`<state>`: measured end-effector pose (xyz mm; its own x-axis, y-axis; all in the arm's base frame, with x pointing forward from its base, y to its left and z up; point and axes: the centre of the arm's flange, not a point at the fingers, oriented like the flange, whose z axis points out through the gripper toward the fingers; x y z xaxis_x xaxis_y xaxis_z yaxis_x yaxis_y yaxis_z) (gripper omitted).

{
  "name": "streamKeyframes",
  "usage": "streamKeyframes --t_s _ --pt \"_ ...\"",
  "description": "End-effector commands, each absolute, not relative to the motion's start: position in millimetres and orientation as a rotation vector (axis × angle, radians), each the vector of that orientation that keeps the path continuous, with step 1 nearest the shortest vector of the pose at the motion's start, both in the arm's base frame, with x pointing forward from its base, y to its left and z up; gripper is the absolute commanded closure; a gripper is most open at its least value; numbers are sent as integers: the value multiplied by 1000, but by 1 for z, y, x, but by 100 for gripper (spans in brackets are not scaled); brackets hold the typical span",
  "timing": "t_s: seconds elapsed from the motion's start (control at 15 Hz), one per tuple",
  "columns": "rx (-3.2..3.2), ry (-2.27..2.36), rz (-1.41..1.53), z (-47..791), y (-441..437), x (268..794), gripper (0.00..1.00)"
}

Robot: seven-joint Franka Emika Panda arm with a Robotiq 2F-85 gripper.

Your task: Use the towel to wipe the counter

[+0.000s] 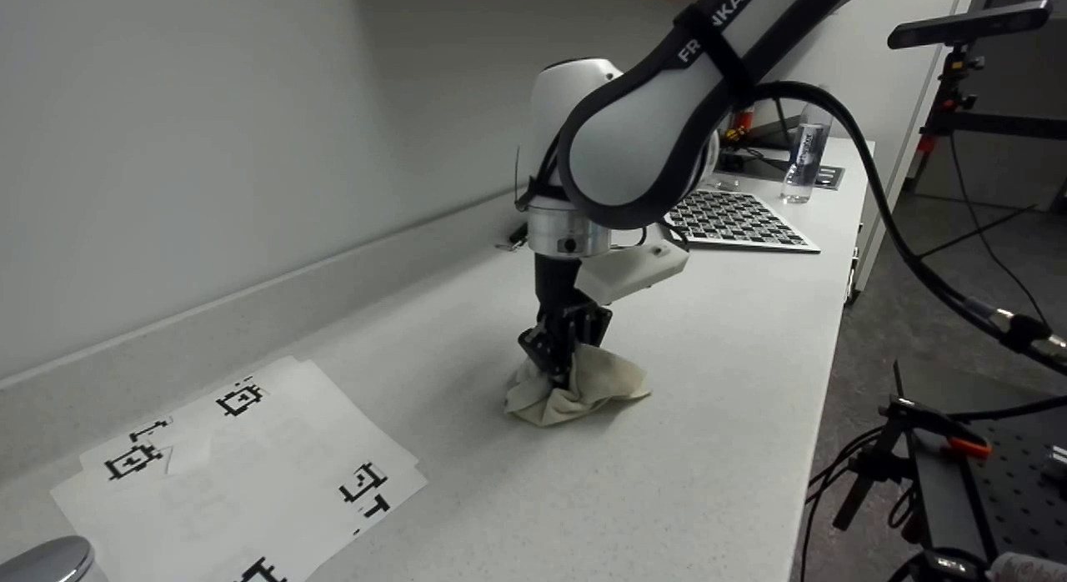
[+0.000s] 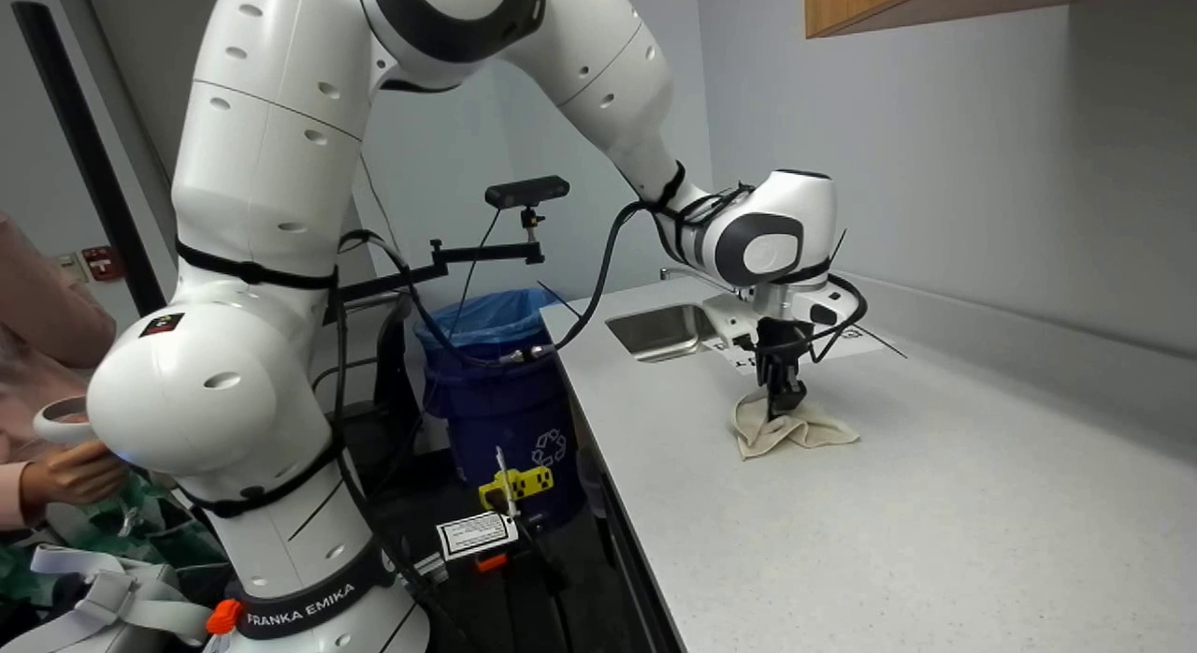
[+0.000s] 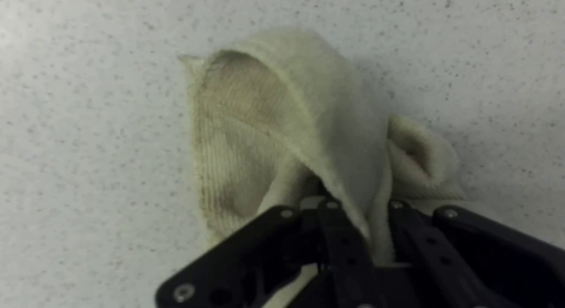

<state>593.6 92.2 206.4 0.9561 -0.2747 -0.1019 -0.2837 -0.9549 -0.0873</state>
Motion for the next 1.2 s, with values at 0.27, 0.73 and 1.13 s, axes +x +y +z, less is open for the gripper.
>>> streamKeyframes --t_s 0.27,0.73,1.13 --pt "-2997 395 162 195 114 582 96" --pt "-3003 48 178 199 241 577 96" --pt "-2998 -67 204 195 279 579 96"
